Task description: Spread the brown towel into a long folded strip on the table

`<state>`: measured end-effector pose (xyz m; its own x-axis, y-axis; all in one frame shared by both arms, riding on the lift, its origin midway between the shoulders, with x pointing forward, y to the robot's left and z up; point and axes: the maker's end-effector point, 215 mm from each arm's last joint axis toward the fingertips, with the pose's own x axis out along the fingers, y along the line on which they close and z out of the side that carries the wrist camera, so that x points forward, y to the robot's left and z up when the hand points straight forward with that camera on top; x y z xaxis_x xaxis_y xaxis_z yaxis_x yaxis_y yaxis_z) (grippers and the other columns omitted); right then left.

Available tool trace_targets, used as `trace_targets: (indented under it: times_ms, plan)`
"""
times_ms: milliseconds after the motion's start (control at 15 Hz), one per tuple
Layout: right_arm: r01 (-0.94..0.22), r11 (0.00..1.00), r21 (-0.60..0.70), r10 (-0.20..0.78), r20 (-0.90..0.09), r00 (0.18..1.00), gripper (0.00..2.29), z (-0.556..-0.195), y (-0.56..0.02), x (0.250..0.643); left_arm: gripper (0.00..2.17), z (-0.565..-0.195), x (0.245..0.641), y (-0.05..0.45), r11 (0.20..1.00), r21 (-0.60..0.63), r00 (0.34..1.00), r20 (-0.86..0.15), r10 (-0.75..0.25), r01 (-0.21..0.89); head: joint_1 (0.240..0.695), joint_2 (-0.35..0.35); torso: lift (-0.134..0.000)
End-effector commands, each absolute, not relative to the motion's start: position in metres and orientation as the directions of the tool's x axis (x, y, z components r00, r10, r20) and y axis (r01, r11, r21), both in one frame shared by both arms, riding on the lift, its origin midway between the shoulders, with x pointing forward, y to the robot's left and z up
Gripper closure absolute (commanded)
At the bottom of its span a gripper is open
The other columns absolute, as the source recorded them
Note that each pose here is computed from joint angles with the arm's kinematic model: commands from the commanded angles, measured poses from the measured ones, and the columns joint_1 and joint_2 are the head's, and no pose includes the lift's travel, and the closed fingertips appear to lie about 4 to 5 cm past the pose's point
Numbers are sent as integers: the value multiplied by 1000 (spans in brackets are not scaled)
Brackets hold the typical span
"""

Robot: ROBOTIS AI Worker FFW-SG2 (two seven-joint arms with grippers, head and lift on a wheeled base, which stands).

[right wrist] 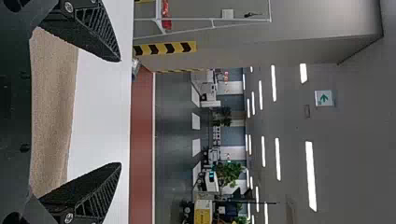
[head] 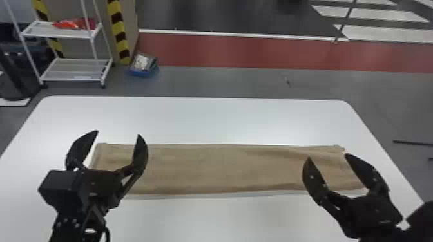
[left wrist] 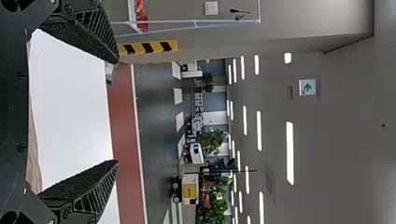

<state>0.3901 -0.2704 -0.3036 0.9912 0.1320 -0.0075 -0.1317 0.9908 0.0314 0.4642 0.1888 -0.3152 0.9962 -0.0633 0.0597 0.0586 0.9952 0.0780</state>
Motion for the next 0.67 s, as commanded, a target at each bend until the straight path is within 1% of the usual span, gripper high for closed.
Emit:
trace_targets:
  times_ms: [0, 600]
  plan:
    - [-131, 991, 36, 131, -5, 991, 90, -303, -268, 391, 130, -314, 464, 190, 995, 77, 996, 60, -61, 56, 695, -108, -119]
    - [-112, 993, 40, 112, -2, 994, 107, -302, -271, 397, 124, -314, 466, 192, 996, 77, 997, 53, -55, 51, 695, -103, -119]
